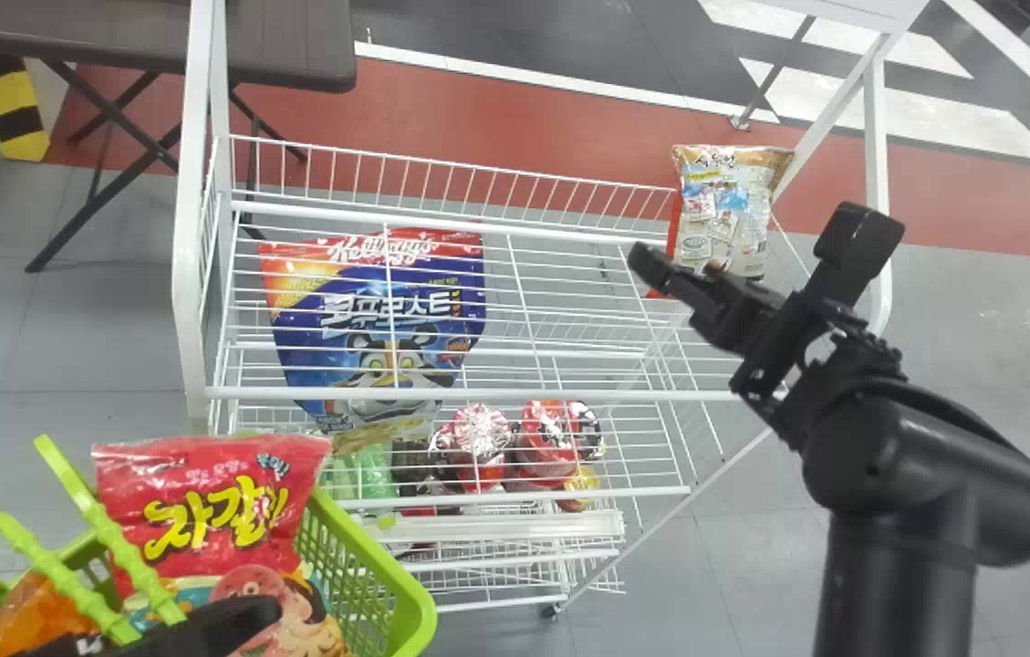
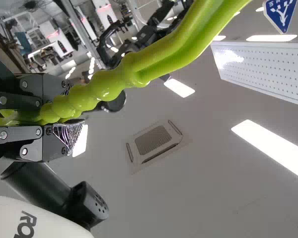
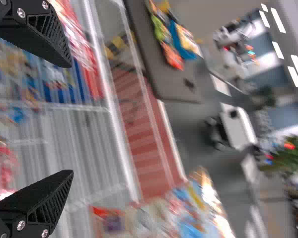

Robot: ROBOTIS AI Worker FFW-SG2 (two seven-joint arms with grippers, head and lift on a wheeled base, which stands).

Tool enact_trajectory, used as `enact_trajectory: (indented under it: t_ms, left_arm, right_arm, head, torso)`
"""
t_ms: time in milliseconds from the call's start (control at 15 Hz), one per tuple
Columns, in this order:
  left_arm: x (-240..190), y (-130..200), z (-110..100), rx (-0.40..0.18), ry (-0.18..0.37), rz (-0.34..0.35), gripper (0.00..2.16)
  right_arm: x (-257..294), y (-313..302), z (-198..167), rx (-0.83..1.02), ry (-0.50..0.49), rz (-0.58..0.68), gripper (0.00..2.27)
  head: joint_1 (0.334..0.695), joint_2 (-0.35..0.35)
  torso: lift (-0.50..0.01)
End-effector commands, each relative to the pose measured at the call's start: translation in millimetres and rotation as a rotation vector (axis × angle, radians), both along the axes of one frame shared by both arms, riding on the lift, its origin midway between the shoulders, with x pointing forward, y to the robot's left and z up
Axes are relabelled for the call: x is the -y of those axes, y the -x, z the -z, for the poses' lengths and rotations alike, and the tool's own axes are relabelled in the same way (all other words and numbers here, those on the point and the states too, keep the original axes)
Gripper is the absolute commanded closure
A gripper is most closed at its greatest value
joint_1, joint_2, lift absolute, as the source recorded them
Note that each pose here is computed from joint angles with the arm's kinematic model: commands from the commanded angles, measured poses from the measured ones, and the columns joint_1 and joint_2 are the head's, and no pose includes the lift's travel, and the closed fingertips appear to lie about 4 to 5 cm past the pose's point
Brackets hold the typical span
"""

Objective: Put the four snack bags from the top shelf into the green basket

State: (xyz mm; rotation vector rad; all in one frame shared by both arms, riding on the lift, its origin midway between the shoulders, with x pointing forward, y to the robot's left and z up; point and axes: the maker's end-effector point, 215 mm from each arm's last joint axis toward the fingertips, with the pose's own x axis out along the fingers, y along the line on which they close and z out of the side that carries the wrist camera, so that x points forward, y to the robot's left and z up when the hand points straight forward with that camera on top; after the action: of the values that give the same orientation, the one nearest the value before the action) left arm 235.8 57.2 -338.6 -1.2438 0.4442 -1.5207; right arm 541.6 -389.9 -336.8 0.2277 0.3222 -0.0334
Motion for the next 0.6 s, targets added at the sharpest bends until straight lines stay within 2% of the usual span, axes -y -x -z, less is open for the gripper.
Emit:
enact_trajectory:
  t_ms: [0, 200, 533]
  left_arm:
    - [-5.2, 0.8, 0.6, -0.003, 0.004, -0.008, 2.15]
    - [-12.5, -0.6, 5.3, -0.016, -0.002, -0.028, 2.15]
    - [-16.0, -0.8, 11.9, -0.037, -0.004, -0.037, 2.15]
  right_arm:
    - [39.1, -32.4, 6.9, 0.022, 0.120, 0.078, 0.04]
    - [74.9, -48.2, 24.3, -0.033, 0.188, 0.143, 0.04]
    - [82.0, -80.4, 51.6, -0.107, 0.267, 0.147, 0.05]
  head:
    - [0.695, -0.350]
    - [0.695, -0.350]
    - [0.695, -0.350]
  torso:
    - [0.000]
    - [0.000]
    - [0.000]
